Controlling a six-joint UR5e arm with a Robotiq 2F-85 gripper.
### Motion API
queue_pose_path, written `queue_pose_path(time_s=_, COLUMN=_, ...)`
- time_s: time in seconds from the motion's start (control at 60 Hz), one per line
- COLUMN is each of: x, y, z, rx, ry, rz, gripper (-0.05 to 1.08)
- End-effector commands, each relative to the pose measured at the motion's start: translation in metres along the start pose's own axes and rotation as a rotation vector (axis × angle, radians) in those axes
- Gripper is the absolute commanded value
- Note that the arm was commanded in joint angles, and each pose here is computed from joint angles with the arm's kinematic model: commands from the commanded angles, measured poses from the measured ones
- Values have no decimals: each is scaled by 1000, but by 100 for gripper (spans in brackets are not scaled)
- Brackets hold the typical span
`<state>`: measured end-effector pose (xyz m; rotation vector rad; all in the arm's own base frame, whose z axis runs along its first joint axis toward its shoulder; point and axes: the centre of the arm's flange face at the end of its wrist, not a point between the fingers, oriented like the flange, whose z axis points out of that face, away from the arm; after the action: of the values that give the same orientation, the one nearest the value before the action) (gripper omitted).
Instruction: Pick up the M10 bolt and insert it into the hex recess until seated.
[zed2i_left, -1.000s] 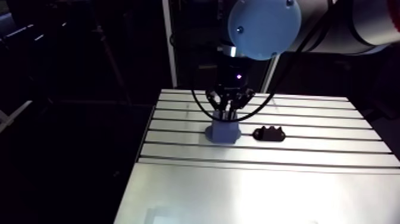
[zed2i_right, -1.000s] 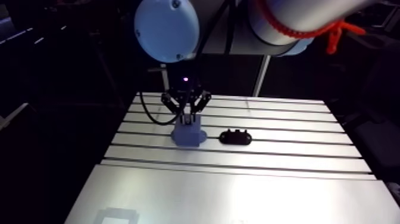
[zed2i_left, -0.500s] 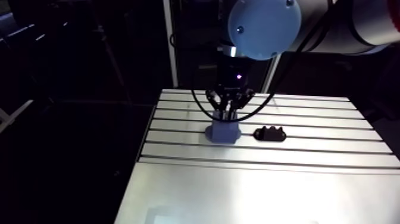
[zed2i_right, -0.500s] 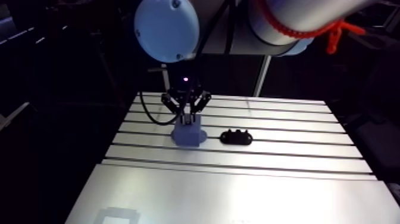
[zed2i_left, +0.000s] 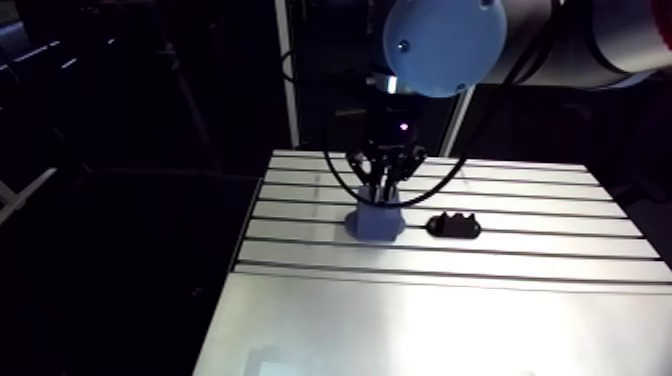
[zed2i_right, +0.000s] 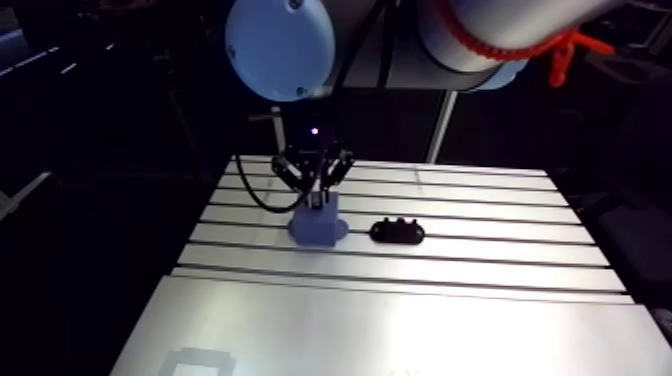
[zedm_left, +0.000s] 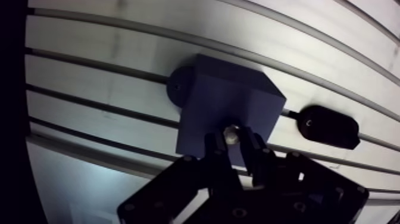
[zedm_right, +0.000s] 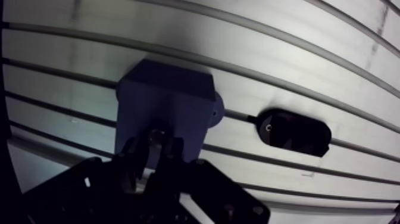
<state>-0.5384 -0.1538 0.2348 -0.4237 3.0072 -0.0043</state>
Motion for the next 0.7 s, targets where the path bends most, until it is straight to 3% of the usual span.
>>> queue_pose_path(time_s=0.017, x=-1, y=0, z=0, rx=0, ry=-10, rz=-71, gripper=73)
queue_pose_path(time_s=0.267, x=0, y=3, z=0, rx=-25, ry=-19, rz=-158, gripper=73)
queue_pose_path(time_s=0.7, x=0, y=4, z=-4, rx=-28, ry=-14, rz=-294, gripper=73)
